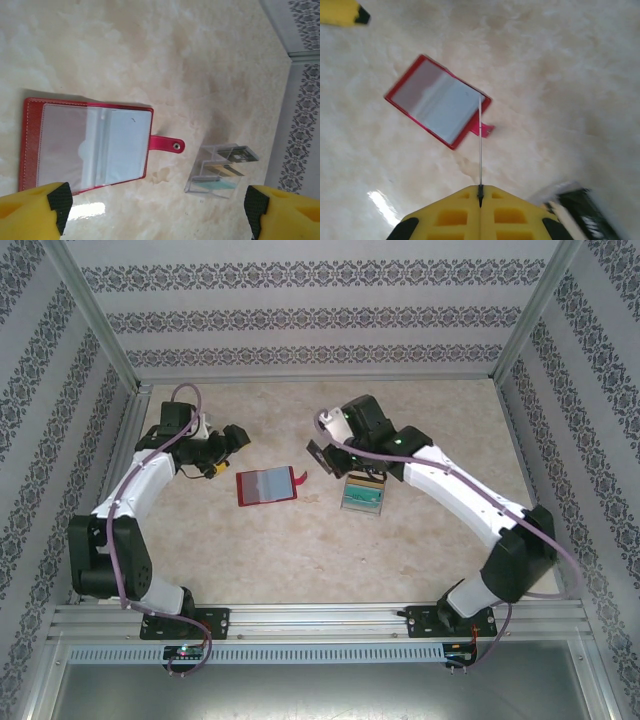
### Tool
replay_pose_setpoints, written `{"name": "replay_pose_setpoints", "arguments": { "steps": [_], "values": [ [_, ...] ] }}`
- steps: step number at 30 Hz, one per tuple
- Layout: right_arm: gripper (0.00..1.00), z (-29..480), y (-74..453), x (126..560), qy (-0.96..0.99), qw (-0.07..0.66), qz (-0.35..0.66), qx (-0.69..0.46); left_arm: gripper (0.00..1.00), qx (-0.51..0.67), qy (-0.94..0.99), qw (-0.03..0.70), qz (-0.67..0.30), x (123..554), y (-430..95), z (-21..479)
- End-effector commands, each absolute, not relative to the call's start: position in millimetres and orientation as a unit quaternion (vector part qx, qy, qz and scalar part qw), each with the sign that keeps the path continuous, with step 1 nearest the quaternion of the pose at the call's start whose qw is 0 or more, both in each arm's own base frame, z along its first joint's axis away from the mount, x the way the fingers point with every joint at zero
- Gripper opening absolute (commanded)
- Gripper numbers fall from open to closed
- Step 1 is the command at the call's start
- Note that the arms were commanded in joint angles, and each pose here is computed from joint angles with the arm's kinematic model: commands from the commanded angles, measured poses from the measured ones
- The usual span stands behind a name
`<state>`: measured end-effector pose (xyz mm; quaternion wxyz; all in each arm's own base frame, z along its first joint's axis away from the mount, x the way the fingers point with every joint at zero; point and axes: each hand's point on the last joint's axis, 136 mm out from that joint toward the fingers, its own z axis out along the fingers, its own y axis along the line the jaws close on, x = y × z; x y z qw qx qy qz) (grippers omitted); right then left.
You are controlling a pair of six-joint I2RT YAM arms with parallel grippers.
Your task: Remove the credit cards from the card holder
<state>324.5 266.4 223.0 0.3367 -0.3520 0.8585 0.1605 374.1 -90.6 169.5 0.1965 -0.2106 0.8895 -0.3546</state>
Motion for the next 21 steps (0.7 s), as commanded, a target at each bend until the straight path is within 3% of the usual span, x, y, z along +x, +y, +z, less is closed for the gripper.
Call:
{"name": "replay_pose_setpoints", "arguments": {
  "steps": [1,9,21],
  "values": [
    [0.0,217.1,235.1,320.1,0.821,0.35,0.059,-0.447,0.92,-0.208,0.885,0.185,-0.372,360.7,-100.8,171.5],
    [0.0,199.8,192.8,323.9,0.786,0.312,-0.026,-0.533,0.94,-0.188,0.885,0.18,-0.386,344.8,-119.9,170.6],
    [0.0,153.3,183.2,333.3,0.749,0.235,-0.071,-0.616,0.94,-0.175,0.888,0.173,-0.388,335.4,-128.7,169.5]
  ]
}}
